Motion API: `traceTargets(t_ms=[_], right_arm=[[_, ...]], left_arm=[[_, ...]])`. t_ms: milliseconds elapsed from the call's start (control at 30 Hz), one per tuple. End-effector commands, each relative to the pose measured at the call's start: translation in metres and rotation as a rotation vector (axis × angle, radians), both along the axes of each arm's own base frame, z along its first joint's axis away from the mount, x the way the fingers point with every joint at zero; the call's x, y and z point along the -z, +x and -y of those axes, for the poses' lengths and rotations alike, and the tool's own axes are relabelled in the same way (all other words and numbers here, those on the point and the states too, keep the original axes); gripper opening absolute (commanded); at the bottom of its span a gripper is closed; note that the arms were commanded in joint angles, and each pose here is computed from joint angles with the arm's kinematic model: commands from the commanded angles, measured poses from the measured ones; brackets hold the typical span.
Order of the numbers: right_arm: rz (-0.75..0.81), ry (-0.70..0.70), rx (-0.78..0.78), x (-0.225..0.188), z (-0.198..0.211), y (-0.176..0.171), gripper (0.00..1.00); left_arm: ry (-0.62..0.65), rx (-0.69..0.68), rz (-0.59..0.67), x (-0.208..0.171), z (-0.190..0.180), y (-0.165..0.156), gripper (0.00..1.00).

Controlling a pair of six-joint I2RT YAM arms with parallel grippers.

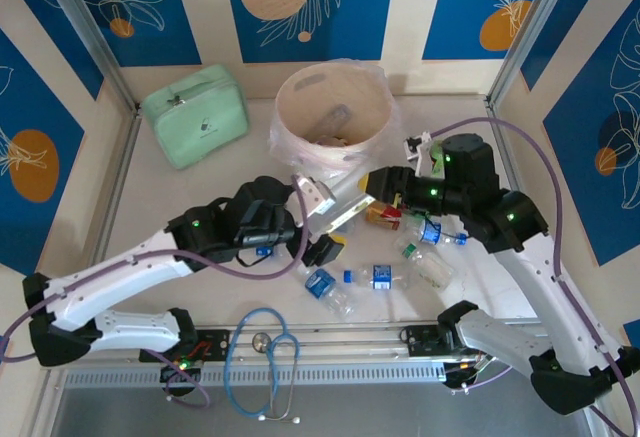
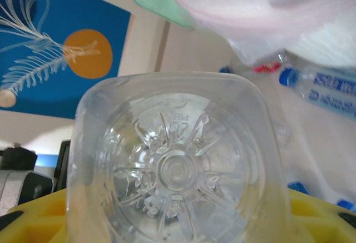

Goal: Put the plastic bottles in the bin

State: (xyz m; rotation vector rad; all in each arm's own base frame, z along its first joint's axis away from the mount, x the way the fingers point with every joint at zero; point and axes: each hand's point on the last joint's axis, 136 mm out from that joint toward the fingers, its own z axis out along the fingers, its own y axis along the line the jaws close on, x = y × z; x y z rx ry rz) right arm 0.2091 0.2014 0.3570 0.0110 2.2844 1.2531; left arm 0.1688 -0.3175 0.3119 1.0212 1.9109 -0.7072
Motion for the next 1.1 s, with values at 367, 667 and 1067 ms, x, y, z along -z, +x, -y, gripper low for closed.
traceTargets(t_ms=[367, 667, 1067], right_arm=[[0.285, 0.008, 0.257, -0.11, 0.027, 0.128, 0.51], [0.203, -0.024, 0.279, -0.082, 0.023, 0.184, 0.5], [0.106, -0.045, 0.289, -0.041, 0.024, 0.205, 0.73]], left_arm=[[-0.182, -0.691, 0.118, -0.084, -0.141, 0.045, 1.0], [-0.165, -0.82, -0.153, -0.002, -0.144, 0.062, 1.0], [-0.152, -0.929, -0.341, 0.051, -0.17, 0.072, 1.0]])
